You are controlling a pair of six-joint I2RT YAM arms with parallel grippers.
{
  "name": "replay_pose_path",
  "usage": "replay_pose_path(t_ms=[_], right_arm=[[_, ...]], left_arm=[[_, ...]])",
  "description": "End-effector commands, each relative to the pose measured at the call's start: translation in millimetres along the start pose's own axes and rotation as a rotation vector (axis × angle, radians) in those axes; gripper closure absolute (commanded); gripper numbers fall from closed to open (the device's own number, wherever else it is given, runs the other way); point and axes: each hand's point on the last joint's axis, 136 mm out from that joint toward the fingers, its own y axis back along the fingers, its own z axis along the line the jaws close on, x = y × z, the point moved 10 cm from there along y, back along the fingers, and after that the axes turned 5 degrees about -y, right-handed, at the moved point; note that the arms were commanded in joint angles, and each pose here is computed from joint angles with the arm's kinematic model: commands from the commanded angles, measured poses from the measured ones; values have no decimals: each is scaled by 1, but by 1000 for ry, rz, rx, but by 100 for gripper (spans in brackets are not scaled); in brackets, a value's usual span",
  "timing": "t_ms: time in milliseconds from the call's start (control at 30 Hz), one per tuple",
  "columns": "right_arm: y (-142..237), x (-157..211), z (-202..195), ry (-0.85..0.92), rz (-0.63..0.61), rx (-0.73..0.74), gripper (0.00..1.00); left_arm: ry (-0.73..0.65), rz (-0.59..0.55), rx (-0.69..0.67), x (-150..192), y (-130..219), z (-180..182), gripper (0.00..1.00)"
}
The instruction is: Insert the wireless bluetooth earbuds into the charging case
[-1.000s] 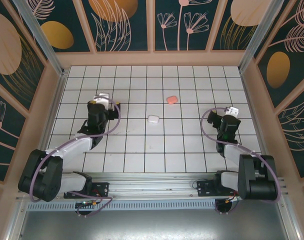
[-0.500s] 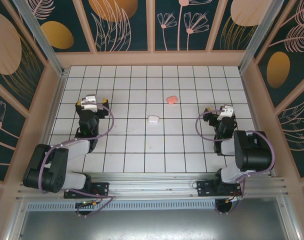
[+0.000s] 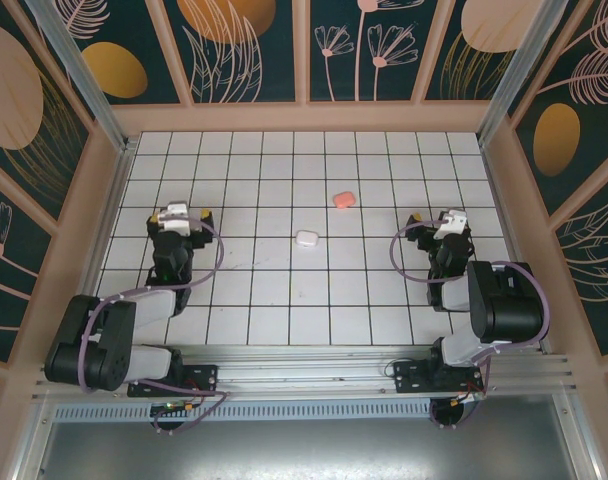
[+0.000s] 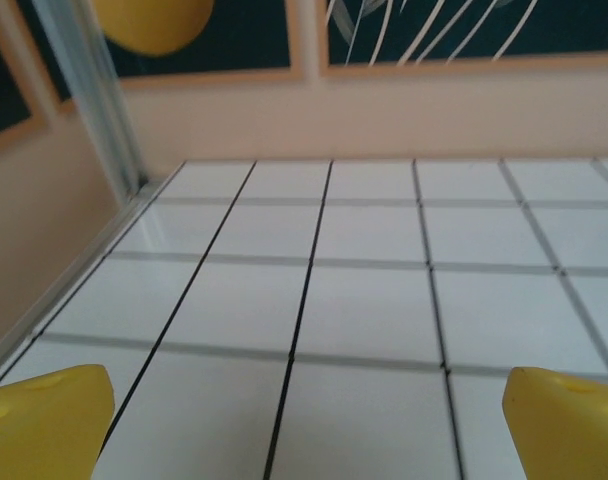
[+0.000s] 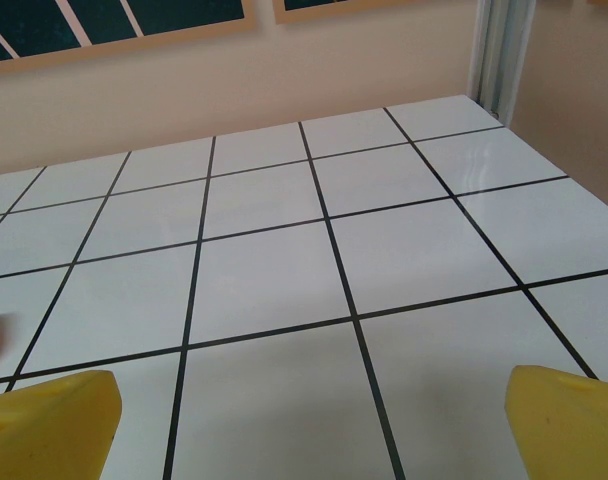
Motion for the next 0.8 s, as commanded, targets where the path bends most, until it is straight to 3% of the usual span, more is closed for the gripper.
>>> replay_pose_path(t_ms=[0,100,233,300,767], right_arm=[[1,-7,3,5,-48,-28,1],[1,-7,4,5,-48,-29,1],[1,-7,4,5,-48,-29,1],[1,-7,4,5,-47,-30,1],[-1,-6,4,7,-41,-36,1]], left_arm=[[-3,-124,1,-7,4,4,2],[50,-134,-58,3,4,12,1],[56,-182,-1,12,6,14,1],[57,-105,19,13,-4,14,1],[83,-96,-11,13,-8,19,1]])
